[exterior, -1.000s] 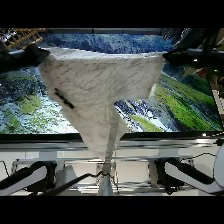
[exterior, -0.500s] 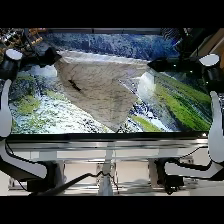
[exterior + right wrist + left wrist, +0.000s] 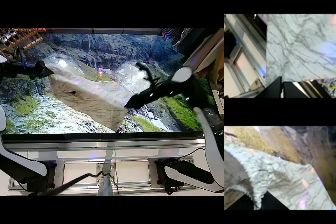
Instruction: Fold the clothes and pants, and hang the long-sleeved shirts on hangers.
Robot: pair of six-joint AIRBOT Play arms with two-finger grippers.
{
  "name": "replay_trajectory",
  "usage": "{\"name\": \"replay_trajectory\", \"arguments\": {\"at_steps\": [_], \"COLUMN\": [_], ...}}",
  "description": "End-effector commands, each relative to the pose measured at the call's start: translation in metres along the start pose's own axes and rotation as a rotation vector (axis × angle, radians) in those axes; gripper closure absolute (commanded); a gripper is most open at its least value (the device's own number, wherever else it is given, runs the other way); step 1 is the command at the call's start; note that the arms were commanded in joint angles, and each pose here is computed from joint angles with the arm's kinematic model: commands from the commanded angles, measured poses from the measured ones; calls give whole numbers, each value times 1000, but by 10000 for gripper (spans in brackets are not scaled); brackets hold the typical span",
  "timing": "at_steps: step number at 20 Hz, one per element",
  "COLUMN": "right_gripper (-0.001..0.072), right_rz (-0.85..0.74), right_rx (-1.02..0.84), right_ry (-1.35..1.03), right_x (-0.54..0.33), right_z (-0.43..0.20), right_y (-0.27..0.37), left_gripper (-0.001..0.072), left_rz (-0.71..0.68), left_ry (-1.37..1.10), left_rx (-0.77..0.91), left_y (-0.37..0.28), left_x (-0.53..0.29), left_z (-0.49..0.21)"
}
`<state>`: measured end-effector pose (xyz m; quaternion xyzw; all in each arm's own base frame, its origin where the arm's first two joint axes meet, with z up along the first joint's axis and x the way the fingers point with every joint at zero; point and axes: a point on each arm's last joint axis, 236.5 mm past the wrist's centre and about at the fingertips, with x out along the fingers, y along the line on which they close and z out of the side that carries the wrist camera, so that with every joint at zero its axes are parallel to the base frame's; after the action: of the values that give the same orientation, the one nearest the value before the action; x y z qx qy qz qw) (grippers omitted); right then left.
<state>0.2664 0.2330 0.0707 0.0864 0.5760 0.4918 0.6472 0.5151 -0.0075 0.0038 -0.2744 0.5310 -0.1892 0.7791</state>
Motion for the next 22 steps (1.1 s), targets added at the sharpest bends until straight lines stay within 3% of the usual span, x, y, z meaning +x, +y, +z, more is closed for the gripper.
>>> {"name": "replay_trajectory", "arguments": {"at_steps": [1,4,5,6,7,8,13,14,15,22], "right_gripper": [701,698,594,409,357,354,331,266,253,255], "right_rz": [11,-44,-91,-154,-200,-232,-238,-211,-193,-194], "right_rx": [59,92,105,120,160,209,591,612,608,549], "right_ry": [166,185,162,114,69,28,-201,-210,-211,-374], "right_x": [78,118,120,113,98,79,-1,2,9,17], "right_z": [-62,-87,-83,-72,-60,-52,-68,-73,-75,-16], "right_y": [8,-7,-20,-39,-58,-75,-151,-153,-154,-191], "left_gripper": [696,685,616,573,388,208,196,196,198,205], "left_rz": [101,142,136,126,104,80,18,26,34,55], "left_ry": [201,255,251,247,238,224,101,66,29,-93], "left_rx": [25,21,18,19,17,13,36,55,76,165], "left_y": [38,55,55,52,45,38,2,-4,-13,-51], "left_x": [2,6,8,9,11,11,-15,-23,-32,-68], "left_z": [-46,-58,-57,-56,-54,-51,-24,-17,-10,8]}}
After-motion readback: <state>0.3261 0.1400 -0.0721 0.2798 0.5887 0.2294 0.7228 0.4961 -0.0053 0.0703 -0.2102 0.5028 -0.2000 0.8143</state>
